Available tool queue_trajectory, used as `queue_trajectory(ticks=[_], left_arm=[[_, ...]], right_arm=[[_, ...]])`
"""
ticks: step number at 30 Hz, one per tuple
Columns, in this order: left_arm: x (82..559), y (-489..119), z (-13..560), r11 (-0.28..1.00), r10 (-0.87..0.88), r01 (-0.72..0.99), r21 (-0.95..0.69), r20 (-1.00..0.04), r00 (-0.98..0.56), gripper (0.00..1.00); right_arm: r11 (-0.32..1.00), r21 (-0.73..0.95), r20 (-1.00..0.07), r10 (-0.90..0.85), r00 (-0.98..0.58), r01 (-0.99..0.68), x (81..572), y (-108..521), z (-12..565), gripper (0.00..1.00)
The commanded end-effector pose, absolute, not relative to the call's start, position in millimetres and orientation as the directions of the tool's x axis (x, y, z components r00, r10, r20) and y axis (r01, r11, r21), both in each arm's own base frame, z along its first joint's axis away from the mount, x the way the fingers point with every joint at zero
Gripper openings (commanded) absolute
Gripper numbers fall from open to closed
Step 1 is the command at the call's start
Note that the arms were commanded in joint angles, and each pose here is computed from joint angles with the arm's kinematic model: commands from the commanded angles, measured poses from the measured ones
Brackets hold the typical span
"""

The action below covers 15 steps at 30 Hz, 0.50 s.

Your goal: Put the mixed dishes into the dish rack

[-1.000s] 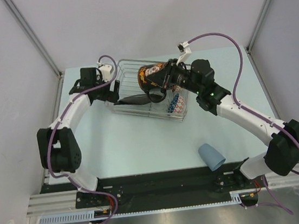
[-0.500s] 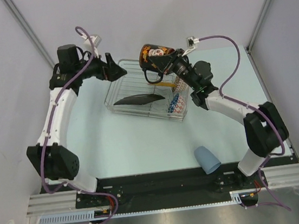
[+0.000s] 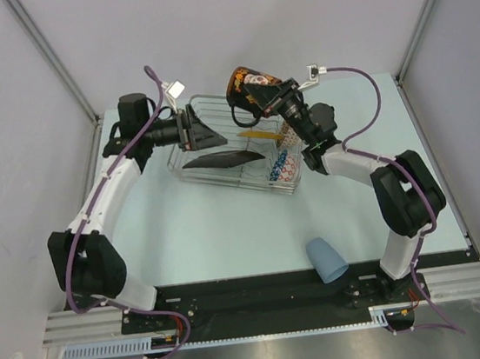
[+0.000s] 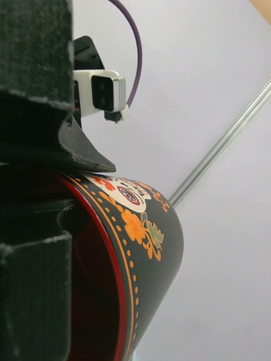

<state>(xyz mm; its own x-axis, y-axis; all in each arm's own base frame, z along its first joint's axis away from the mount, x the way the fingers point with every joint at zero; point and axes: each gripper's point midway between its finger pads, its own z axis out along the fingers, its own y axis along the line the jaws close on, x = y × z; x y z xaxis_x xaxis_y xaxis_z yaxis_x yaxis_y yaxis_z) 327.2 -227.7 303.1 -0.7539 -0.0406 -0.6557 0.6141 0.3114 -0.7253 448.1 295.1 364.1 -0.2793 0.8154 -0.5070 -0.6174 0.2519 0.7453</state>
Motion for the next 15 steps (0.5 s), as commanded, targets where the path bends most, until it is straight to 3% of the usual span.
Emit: queue_trajectory(ticks=[1, 15], left_arm=[[328, -245, 327, 0.202, -0.063, 0.635, -0.746, -0.657, -0.751, 1.00], [358, -267, 325, 0.177, -0.083, 0.590, -0.788, -0.609, -0.789, 1.00]], right_arm=[[0.086, 0.460, -0.357, 0.929, -0.095, -0.884, 381, 264, 486, 0.00], [-0.027, 0.463, -0.323, 0.926, -0.198, -0.886, 372, 278, 482, 0.00]])
